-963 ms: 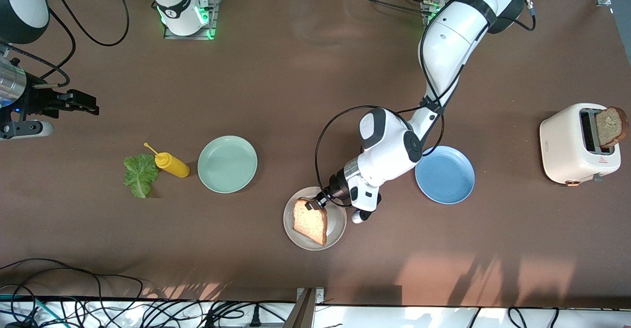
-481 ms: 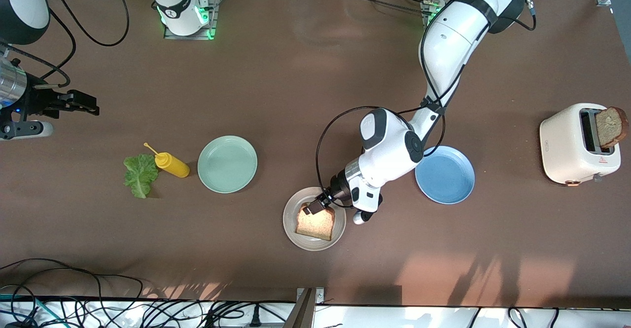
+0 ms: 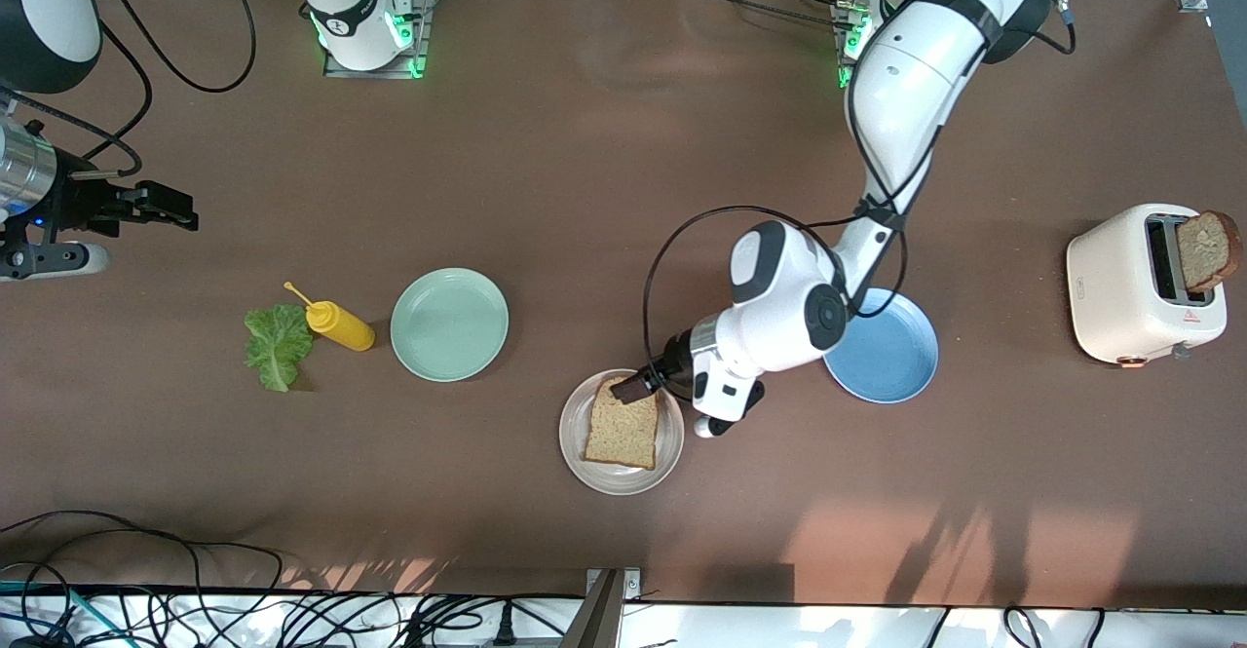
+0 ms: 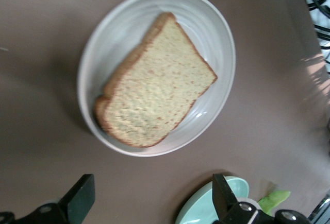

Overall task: Make sandwich on beige plate with both arms
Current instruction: 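Release the bread and draw the left gripper back toward the toaster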

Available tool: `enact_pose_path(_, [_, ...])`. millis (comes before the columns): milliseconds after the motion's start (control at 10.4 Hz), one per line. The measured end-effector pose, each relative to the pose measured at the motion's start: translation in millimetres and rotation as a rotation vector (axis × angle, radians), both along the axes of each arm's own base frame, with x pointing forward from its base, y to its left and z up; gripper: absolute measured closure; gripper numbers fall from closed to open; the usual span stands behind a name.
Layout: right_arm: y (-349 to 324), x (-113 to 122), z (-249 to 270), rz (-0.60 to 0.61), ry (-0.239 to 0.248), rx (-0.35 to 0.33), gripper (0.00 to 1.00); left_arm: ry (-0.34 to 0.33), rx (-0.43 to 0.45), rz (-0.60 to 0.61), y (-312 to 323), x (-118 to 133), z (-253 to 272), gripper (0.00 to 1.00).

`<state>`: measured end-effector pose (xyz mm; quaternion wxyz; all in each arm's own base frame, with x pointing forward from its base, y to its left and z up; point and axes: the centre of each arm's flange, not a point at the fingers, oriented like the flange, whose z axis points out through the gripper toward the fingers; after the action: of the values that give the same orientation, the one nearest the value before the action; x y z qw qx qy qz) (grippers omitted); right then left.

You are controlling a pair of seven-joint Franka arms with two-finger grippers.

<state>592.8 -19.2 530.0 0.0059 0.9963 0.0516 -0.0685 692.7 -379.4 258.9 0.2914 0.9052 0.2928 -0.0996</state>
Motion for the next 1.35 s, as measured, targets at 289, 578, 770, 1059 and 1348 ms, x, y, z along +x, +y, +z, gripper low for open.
enact_pose_path(289, [0.4, 0.1, -0.1, 0.001, 0.000, 0.000, 0.00, 0.043, 0.105, -0.077, 54.1, 12.4, 27.1, 0.00])
enact_pose_path(578, [0.8, 0.3, 0.0, 0.001, -0.002, 0.000, 0.00, 0.040, 0.281, -0.143, 112.1, 19.9, 65.3, 0.00])
enact_pose_path(770, [4.7, 1.3, 0.8, 0.004, -0.010, 0.012, 0.00, 0.045, 0.322, -0.164, 155.3, 23.0, 101.8, 0.00])
enact_pose_path(1059, [11.5, 2.6, 1.8, -0.007, -0.022, 0.070, 0.00, 0.030, 0.423, -0.205, 224.4, 14.7, 176.9, 0.00])
enact_pose_path(1348, [12.9, 7.0, -1.8, -0.015, -0.035, 0.096, 0.00, -0.035, 0.473, -0.247, 298.5, 1.6, 247.8, 0.00])
